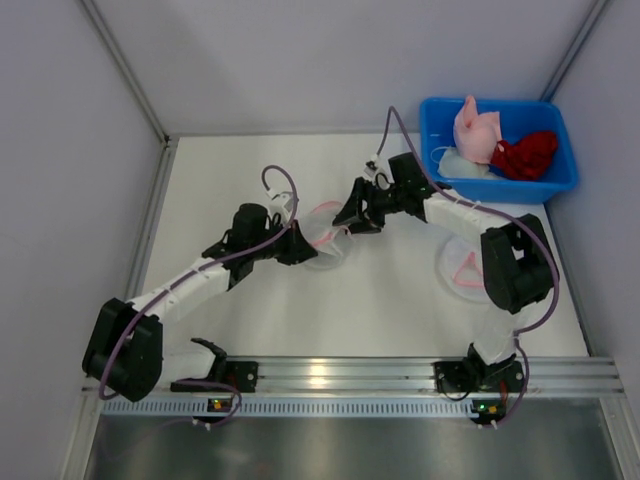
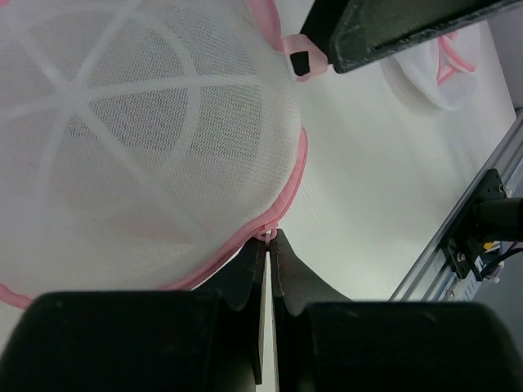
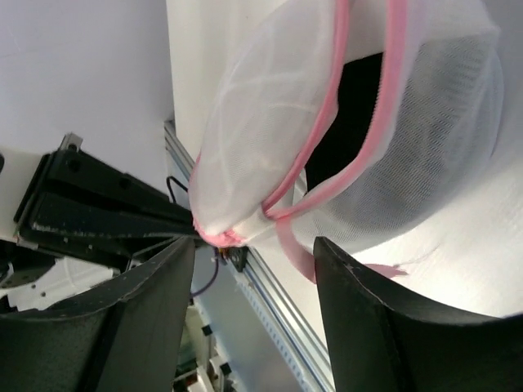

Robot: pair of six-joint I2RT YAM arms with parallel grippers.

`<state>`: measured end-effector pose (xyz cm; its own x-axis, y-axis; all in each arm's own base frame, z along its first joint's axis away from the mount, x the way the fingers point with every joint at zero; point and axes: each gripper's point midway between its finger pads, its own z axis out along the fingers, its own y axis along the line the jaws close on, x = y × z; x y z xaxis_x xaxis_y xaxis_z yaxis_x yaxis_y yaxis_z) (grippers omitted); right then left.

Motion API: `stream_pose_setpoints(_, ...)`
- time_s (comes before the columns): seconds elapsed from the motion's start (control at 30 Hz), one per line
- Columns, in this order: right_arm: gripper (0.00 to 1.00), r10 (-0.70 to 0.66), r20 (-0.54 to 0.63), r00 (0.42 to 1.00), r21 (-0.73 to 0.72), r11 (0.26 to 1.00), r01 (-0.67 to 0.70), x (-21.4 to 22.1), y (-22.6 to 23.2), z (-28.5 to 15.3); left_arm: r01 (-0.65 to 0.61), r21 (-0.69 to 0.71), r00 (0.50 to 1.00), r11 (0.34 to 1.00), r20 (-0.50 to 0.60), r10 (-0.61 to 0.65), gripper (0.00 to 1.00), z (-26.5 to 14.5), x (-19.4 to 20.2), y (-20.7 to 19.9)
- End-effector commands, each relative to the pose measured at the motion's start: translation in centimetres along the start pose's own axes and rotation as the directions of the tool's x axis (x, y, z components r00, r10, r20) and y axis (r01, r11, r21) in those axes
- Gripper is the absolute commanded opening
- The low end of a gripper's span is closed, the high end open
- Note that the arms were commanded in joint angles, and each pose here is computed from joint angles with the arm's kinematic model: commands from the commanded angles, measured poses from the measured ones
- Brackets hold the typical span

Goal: Place the bra in the laundry bag and zip it closed
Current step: Zip the zipper on the laundry bag.

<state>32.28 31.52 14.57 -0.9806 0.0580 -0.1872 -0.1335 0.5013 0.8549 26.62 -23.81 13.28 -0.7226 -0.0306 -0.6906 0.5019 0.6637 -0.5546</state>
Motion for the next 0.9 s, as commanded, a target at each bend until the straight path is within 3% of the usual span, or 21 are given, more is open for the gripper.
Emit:
stream_pose_setpoints(0.0,0.59,-0.115,-0.011,0.993,-0.003,0.993,0.115,1.1,2.5,-2.2,-0.014,0.040,0.999,0.999,0.039,0.012,0.00,0.3,-2.0,-1.4)
stream_pose_setpoints(0.27,0.65,-0.149,-0.033,0.988,0.042,0.988,0.150,2.3,2.7,-2.5,-0.023,0.038,0.999,0.999,0.037,0.022,0.00,0.5,-1.8,-2.0)
stream_pose_setpoints(0.43,0.55,-0.118,-0.065,0.991,0.009,0.993,0.119,4.0,3.0,-2.4,-0.022,0.050,0.999,0.998,0.042,0.020,0.00,0.4,-1.7,-2.6)
stream_pose_setpoints(0.77,0.59,-0.084,-0.086,0.993,0.003,0.996,0.084,4.5,2.9,0.8,-0.045,0.078,0.999,0.996,0.026,0.043,0.00,0.8,-1.0,-4.0)
stream_pose_setpoints(0.87,0.47,-0.084,-0.087,0.993,0.022,0.996,0.086,4.3,2.3,1.5,-0.061,0.092,0.998,0.994,0.027,0.059,0.00,0.8,-1.1,-4.4)
